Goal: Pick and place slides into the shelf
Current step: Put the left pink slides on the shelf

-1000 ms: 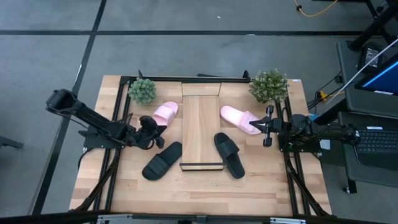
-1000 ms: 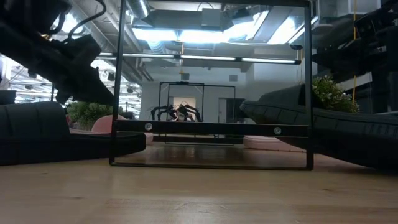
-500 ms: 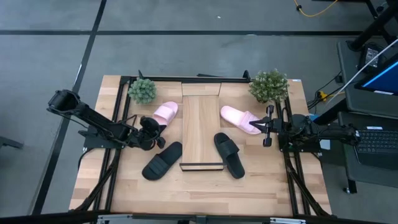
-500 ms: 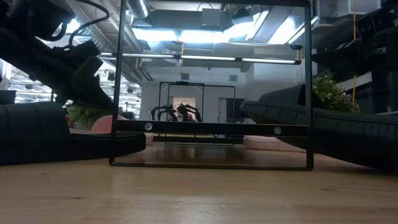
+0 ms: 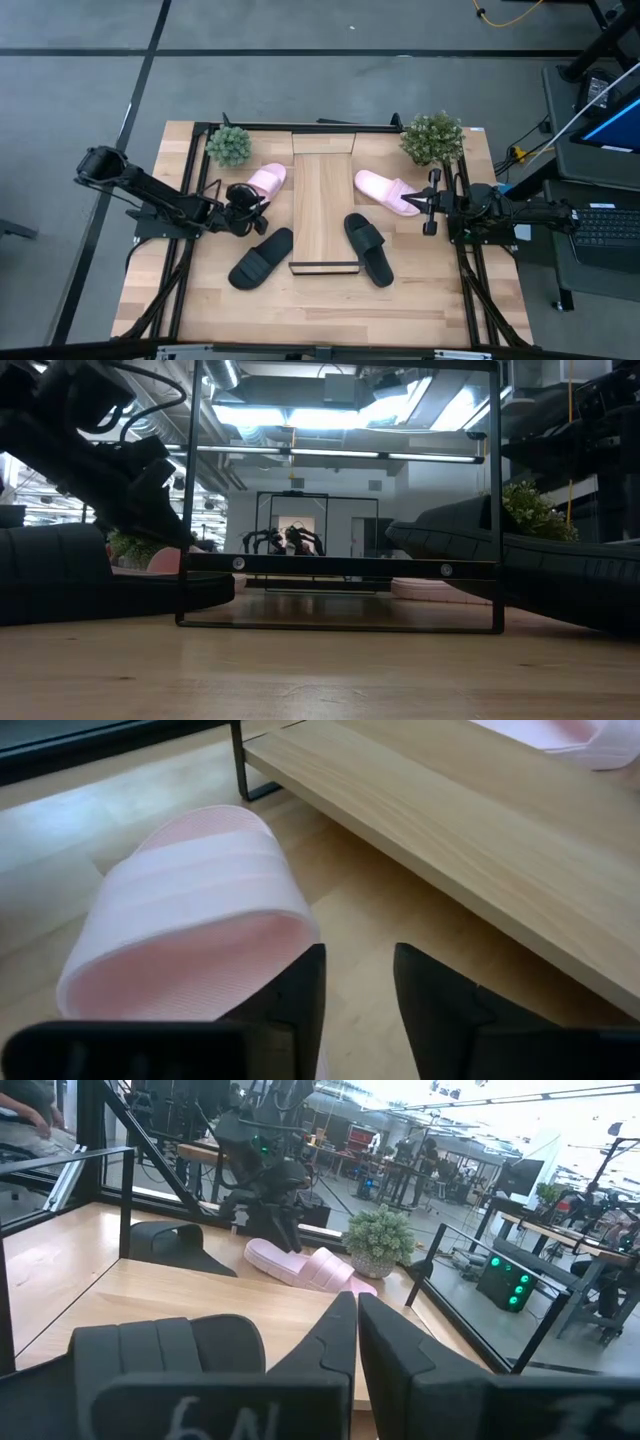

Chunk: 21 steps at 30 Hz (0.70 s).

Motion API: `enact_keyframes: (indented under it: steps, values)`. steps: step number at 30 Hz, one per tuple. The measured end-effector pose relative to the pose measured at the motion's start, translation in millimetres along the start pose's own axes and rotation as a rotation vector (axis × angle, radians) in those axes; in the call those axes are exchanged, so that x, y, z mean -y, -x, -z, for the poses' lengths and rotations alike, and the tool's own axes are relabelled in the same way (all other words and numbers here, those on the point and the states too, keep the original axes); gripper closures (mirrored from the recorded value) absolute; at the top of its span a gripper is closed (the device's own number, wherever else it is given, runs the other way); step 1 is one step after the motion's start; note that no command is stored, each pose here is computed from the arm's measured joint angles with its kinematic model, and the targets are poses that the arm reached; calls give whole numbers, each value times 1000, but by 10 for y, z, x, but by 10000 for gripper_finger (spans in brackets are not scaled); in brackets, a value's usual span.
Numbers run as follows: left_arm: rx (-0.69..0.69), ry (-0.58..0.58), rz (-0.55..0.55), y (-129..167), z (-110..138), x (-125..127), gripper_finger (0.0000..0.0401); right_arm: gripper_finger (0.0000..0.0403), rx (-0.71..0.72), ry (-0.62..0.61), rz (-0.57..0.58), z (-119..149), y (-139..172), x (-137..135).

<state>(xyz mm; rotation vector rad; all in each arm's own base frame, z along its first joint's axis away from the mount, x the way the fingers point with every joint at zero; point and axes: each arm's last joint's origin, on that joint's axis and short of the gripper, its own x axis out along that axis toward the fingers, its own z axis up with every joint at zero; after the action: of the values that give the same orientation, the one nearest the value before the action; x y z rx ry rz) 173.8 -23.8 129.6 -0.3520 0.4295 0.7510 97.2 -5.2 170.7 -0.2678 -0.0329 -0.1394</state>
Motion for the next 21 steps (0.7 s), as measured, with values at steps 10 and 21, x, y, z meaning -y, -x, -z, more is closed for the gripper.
enact_keyframes:
  steps: [10,21]
  values:
    - [-20,40,-19,-72,-48,-54,275,384,3,0,1,-3,0,1]
    - [-65,102,-73,-201,-50,-138,275,384,7,0,2,-7,0,2]
